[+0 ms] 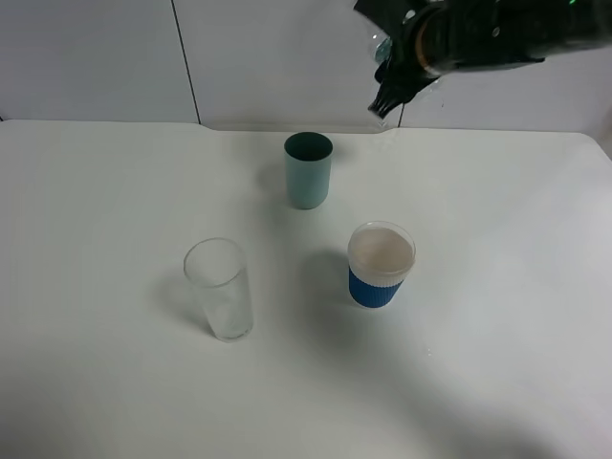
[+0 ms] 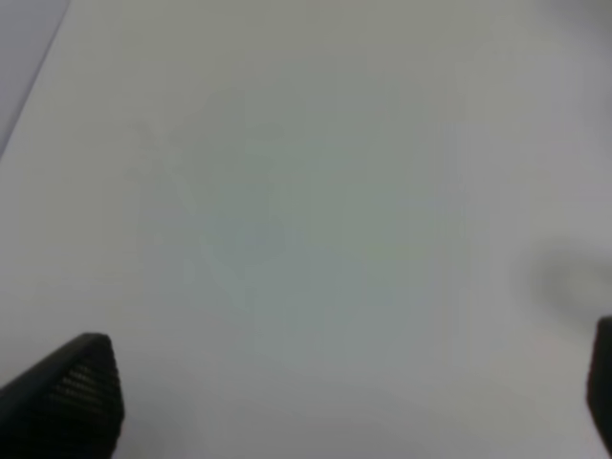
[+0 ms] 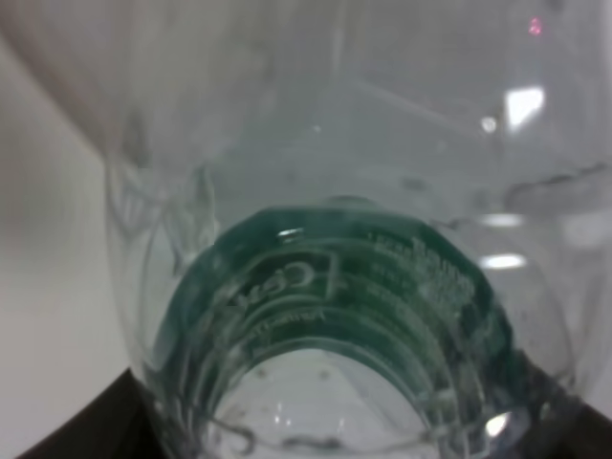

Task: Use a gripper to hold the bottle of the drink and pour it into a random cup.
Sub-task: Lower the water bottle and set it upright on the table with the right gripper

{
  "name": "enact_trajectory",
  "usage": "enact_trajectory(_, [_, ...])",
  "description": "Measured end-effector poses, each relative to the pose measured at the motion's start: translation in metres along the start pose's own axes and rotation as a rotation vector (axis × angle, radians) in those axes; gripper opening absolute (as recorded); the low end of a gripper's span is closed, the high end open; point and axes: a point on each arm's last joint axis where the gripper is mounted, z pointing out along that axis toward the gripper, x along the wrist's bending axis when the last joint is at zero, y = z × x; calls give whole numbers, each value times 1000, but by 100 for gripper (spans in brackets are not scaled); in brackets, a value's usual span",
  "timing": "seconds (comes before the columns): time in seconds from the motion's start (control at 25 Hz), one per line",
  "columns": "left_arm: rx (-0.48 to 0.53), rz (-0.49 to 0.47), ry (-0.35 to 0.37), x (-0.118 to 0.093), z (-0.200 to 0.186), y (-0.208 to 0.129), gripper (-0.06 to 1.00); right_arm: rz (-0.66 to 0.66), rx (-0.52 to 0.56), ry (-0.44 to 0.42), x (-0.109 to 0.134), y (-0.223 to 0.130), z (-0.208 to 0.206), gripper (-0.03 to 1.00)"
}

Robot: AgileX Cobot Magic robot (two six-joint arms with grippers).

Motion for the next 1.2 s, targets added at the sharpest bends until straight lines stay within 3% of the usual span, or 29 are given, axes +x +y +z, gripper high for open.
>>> enact_trajectory(0.24, [0, 0, 0, 0, 0, 0, 98, 275, -57, 11, -40, 2, -21, 53])
enact_trajectory(0.44, [0, 0, 0, 0, 0, 0, 98, 344, -104, 39, -56, 1, -27, 53])
enact_trajectory(0.8, [0, 0, 0, 0, 0, 0, 98, 353, -273, 145, -38, -17, -21, 53])
enact_trajectory(1.2, [0, 0, 0, 0, 0, 0, 98, 449, -248, 62, -22, -91, -17, 53])
